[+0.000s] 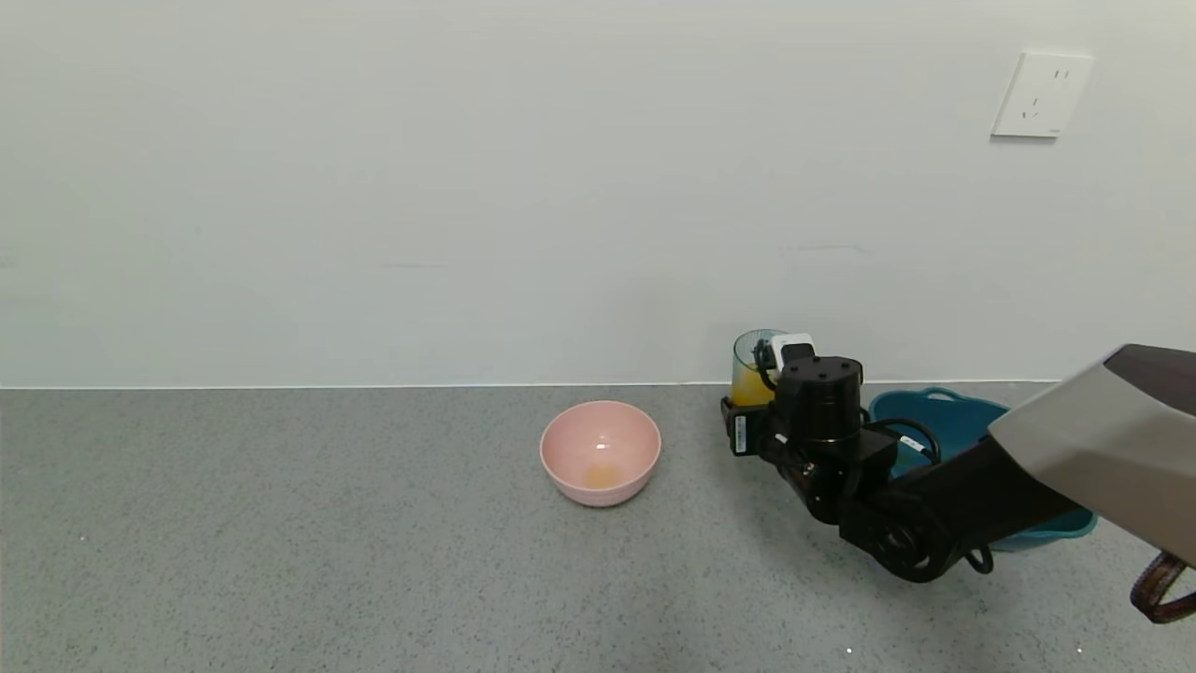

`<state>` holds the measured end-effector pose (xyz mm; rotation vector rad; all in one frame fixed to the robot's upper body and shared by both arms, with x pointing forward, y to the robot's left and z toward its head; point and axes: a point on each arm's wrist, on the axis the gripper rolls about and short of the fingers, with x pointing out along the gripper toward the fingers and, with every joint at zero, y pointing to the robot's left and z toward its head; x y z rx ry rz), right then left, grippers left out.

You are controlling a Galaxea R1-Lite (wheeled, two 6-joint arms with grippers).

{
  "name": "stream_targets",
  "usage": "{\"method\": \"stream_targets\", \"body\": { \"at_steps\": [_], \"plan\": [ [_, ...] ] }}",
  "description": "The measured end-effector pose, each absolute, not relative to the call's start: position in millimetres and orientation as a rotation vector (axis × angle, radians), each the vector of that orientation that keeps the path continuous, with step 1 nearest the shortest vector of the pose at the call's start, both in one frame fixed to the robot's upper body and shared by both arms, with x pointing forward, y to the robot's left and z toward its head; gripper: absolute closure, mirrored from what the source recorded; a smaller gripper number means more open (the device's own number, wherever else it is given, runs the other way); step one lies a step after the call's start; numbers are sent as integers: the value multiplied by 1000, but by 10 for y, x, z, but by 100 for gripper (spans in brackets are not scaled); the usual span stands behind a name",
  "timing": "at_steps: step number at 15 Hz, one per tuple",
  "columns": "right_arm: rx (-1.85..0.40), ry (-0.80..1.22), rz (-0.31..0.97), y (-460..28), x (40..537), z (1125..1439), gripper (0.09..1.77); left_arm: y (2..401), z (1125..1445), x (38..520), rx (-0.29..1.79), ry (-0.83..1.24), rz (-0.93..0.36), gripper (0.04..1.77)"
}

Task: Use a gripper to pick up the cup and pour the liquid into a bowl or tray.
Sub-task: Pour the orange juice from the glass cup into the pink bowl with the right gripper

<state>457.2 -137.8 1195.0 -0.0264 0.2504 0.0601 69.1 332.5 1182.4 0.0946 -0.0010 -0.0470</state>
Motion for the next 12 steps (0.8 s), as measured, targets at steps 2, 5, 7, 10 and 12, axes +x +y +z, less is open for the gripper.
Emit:
{"method": "stream_targets", "body": {
  "at_steps": [2, 5, 7, 10, 12],
  "plan": [
    [-32, 239, 83, -1355, 4540, 12015, 54, 3325, 11823, 691, 95, -1, -47, 9],
    [-72, 255, 159, -1332, 4469, 12085, 54, 3325, 11823, 691, 95, -1, -47, 9],
    [-91, 261, 203, -1324, 4437, 12128, 54, 3324, 11823, 691, 95, -1, -47, 9],
    [-155, 270, 254, -1308, 4402, 12141, 54, 3325, 11823, 691, 94, -1, -47, 9],
    [-201, 266, 270, -1295, 4386, 12141, 54, 3325, 11824, 691, 95, -1, -47, 9]
  ]
}}
